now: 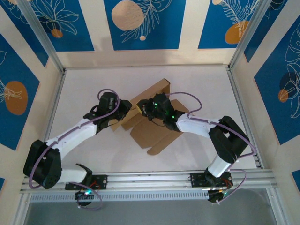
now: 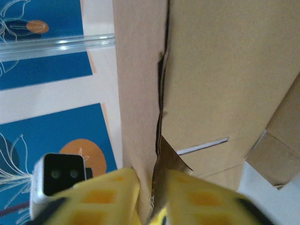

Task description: Fold the paper box

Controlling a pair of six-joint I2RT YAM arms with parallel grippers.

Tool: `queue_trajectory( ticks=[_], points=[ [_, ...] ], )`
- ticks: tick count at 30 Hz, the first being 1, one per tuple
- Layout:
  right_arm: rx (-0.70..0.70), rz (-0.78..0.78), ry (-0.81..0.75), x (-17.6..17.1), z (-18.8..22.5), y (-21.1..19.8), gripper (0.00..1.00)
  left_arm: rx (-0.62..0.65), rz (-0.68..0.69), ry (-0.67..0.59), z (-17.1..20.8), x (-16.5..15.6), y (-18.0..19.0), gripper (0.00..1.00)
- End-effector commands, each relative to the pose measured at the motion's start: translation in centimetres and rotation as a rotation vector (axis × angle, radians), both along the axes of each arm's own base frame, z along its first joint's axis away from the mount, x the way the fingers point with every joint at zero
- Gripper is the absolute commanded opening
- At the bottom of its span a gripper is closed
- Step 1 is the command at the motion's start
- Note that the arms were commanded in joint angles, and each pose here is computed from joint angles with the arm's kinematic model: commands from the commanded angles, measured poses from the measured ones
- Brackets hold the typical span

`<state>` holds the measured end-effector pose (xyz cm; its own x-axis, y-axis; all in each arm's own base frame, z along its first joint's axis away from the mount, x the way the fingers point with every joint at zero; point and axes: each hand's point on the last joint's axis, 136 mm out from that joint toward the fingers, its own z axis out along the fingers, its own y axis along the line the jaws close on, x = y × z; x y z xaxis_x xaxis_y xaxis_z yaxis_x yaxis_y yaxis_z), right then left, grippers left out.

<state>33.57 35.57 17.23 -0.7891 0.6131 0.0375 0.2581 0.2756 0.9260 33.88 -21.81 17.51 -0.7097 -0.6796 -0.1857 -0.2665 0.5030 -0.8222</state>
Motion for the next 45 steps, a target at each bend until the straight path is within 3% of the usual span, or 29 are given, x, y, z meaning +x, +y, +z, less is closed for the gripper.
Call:
queue_trajectory(
  ticks=[1,4,6,9,14,20,24,27,31,35,45],
  points=[
    [-0.039,-0.004,-0.027,-0.4,1.0,-1.3,0.47,0.025,0.013,-0.019,-0.2,0.4,0.5,0.17],
    [-0.093,-0.002,-0.053,-0.4,1.6,-3.3,0.59,0.034,0.025,-0.017,-0.3,0.6,1.3,0.17],
    [-0.211,0.021,-0.088,-0.3,2.4,-5.5,0.65,0.035,0.026,-0.015,-0.3,0.8,2.0,0.17],
    [-0.456,0.061,-0.145,-0.6,3.5,-9.3,0.69,0.028,0.008,-0.01,-0.1,1.1,2.8,0.17],
    [-0.733,0.103,-0.262,0.6,6.1,-14.9,0.74,0.009,-0.075,-0.007,0.3,1.8,2.7,0.17],
    [-0.868,0.102,-0.229,4.1,6.8,-19.2,0.8,-0.014,-0.248,0.018,0.7,2.8,0.2,0.19],
    [-0.964,0.139,-0.222,7.5,5.4,-20.6,0.81,-0.016,-0.291,0.005,1.6,3.2,-0.4,0.19],
    [-0.956,0.16,-0.173,9.6,3.9,-21.4,0.82,-0.016,-0.32,0.006,2.1,3.4,-0.7,0.2],
    [-0.749,0.163,-0.091,11.2,2.2,-22.0,0.82,-0.079,-0.349,0.007,2.8,3.9,-1.2,0.2],
    [-0.582,0.244,-0.129,12.1,2.4,-20.4,0.8,-0.135,-0.366,-0.002,3.6,4.5,-1.4,0.21],
    [-0.584,0.261,-0.137,9.9,2.7,-19.7,0.73,-0.252,-0.434,-0.018,3.5,5.6,-2.1,0.22]
  ],
)
